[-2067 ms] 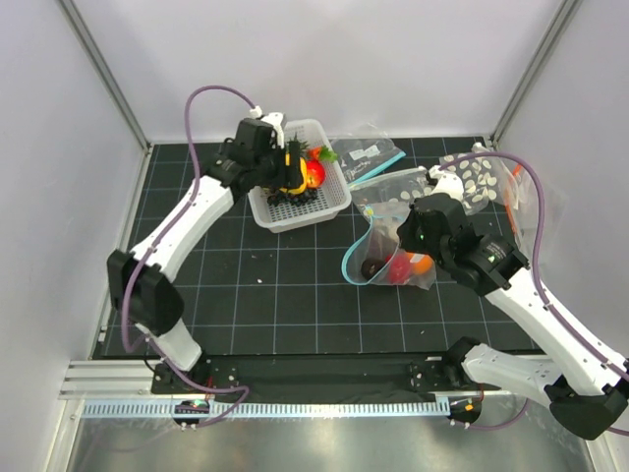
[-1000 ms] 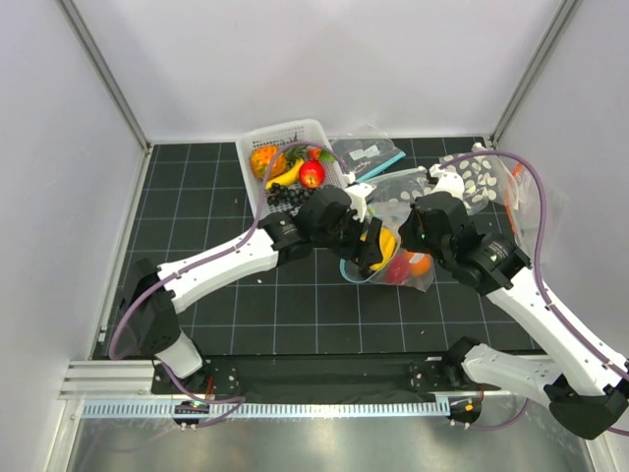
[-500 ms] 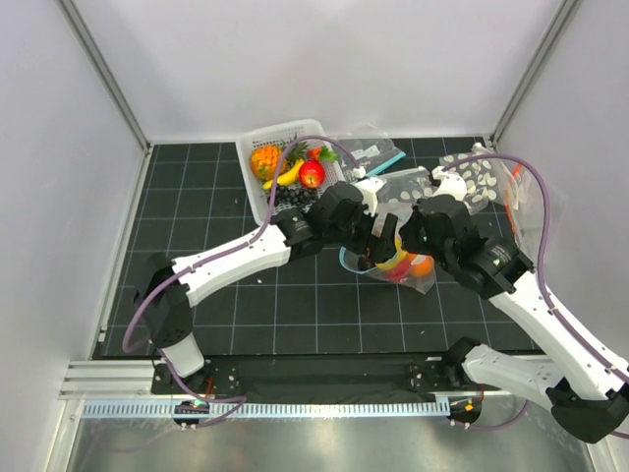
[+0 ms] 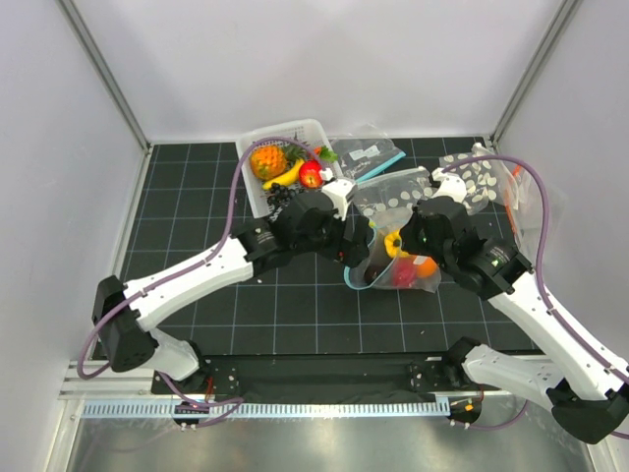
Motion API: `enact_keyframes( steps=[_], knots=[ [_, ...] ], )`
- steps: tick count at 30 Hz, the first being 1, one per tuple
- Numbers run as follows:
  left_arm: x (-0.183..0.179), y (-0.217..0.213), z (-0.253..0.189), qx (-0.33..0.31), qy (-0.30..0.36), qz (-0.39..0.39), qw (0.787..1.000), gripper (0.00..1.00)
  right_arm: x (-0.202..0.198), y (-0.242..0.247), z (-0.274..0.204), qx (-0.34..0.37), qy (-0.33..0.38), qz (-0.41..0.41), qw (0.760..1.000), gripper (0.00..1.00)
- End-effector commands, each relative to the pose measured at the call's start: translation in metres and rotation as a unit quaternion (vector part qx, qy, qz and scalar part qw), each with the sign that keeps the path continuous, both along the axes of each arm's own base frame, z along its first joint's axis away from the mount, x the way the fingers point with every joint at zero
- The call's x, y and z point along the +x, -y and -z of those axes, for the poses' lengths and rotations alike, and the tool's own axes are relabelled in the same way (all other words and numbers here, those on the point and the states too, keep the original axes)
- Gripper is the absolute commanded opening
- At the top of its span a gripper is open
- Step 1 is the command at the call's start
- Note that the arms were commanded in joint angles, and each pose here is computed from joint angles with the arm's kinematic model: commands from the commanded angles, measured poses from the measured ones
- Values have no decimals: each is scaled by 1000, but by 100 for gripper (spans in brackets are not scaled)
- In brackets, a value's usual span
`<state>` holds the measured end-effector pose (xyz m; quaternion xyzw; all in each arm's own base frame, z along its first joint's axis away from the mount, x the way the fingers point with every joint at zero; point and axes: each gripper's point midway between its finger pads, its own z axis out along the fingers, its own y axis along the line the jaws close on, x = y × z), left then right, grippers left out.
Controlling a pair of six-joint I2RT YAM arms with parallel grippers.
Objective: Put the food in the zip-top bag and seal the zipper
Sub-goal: Place the fake vegetable in the zipper food storage bag, then adjust the zipper food storage bag at the center of the board.
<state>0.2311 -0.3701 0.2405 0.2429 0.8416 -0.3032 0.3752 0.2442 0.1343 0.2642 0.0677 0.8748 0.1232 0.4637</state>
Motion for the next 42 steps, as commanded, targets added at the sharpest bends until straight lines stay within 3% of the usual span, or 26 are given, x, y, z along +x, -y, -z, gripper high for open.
enact_keyframes(
  steps=[1, 7, 12, 15, 16, 18, 19, 21, 32, 37, 42],
  knots=[
    [5, -23, 19, 41, 5, -40, 998, 95, 4, 2, -20, 22, 33, 13, 999, 1],
    [6, -19, 63, 67, -31, -44, 996, 94, 4, 1, -23, 27, 35, 12, 999, 1],
    [0, 1, 83, 22, -65, -31, 997, 87, 1, 4, -24, 22, 34, 13, 999, 1],
    [2, 9, 97, 16, -71, -30, 997, 70, 0, 6, -24, 23, 34, 15, 999, 1],
    [4, 11, 98, 17, -72, -31, 997, 50, 0, 6, -26, 25, 36, 15, 999, 1],
    [-1, 17, 99, 12, -83, -15, 996, 31, -1, 8, -26, 23, 37, 19, 999, 1],
    [-2, 18, 96, 7, -84, -13, 996, 14, -2, 10, -25, 21, 37, 19, 999, 1],
    [-4, 19, 79, -10, -74, -10, 997, 0, -3, 12, -23, 11, 33, 22, 999, 1],
    [-23, 33, -44, -118, -41, 57, 991, 0, -2, 15, -2, -12, 12, 27, 999, 1],
    [-19, 25, -55, -110, -33, 48, 992, 0, -5, 27, -11, -25, 22, 43, 999, 1],
    [-20, 27, -30, -94, -61, 47, 993, 0, -11, 36, -31, -20, 38, 50, 998, 1]
  ],
)
